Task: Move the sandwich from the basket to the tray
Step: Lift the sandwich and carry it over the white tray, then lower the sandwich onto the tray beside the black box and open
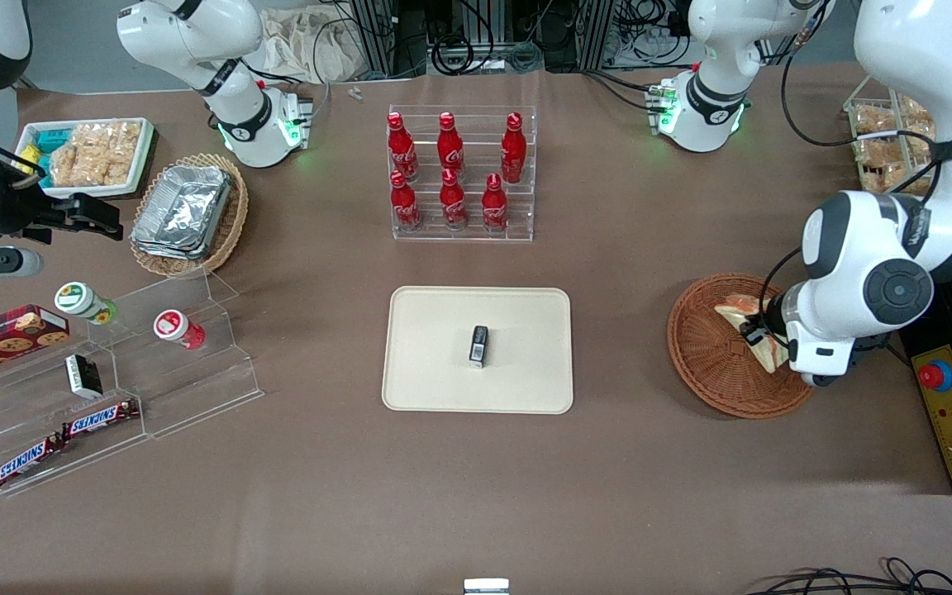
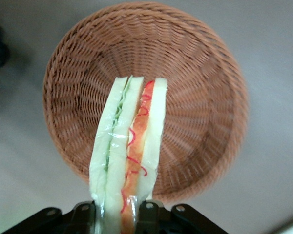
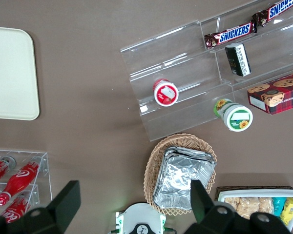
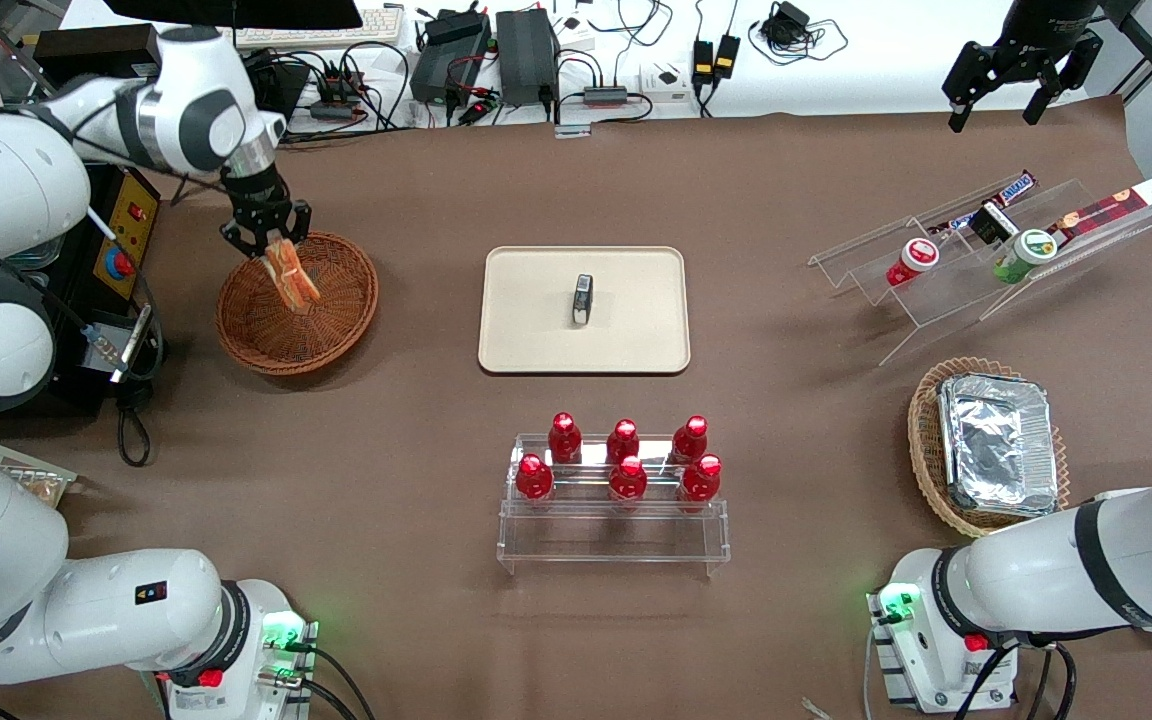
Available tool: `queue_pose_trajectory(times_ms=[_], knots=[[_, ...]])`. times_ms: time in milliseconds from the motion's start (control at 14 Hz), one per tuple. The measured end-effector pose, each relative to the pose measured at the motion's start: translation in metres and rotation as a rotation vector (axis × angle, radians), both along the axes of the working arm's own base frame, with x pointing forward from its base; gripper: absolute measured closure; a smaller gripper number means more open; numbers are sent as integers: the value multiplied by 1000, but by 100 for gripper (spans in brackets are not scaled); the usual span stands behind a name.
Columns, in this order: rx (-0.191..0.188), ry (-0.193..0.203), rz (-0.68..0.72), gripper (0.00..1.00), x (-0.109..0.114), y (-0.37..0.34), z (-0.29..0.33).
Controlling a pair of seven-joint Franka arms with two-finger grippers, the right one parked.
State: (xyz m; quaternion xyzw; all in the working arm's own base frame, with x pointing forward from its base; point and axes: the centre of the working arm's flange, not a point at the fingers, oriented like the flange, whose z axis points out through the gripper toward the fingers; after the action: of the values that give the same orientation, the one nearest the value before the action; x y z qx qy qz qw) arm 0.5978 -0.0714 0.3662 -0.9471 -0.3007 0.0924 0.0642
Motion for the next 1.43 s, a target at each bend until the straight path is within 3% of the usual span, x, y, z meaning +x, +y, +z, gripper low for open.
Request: queue_pose_trajectory(times_ms=[214,500,786,1071,1429], knots=[[-26,4,-114,80,-2,-73,66],[-88,-29,-303,80,-30,-181,102],[-155,-43,-483,80,-53,-274,59],[-141,-55,-637,80,-61,-323,-7],[-173,-94,-678,80,-48,-335,-75]])
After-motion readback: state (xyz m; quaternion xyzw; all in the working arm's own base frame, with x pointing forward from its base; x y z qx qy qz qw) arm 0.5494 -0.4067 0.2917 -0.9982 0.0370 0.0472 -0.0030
